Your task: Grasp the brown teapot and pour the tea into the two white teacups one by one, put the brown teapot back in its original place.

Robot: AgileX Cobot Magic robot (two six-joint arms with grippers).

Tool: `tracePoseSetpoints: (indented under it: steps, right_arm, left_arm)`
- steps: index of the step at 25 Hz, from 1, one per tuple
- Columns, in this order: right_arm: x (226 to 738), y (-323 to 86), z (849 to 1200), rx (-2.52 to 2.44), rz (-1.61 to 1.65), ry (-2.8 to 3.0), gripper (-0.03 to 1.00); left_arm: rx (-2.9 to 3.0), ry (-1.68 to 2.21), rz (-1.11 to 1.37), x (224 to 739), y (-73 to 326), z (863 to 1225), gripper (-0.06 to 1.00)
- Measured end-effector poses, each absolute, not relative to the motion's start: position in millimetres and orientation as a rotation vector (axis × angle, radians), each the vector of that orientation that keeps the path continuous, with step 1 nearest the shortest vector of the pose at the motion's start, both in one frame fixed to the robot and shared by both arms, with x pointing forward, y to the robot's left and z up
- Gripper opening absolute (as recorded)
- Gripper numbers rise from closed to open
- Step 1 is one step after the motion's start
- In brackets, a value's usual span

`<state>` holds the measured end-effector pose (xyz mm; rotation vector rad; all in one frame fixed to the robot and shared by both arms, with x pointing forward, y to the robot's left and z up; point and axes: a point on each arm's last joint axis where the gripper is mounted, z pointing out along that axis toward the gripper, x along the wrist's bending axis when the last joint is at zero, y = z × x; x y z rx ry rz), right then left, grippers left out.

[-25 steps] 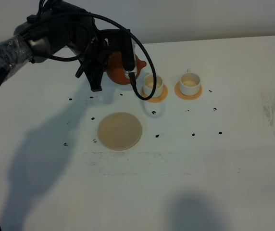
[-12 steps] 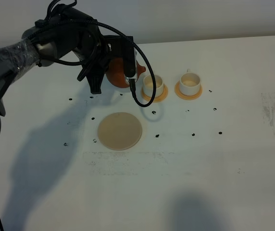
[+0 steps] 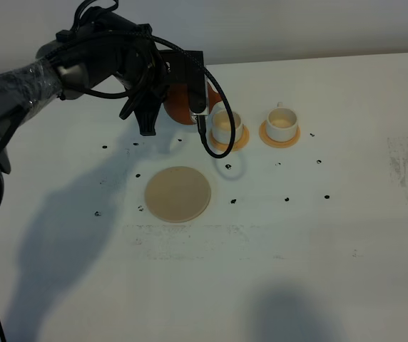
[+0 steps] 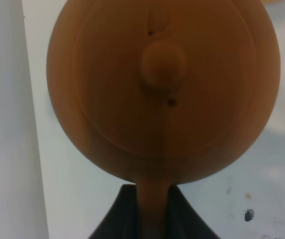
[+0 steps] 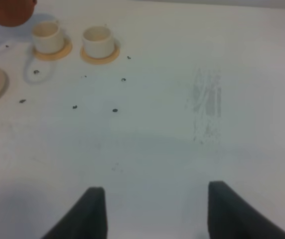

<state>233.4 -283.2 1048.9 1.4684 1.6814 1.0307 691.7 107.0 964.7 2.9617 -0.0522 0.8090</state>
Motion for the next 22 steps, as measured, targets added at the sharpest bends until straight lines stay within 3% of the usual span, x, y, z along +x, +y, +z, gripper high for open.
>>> tracePoseSetpoints:
  steps: [22]
  right_arm:
    - [233.4, -283.2, 1048.9, 1.468, 1.031, 1.681, 0.47]
  left_arm:
    - [3.009, -0.164, 0.931, 694.3, 99.4, 958.1, 0.1]
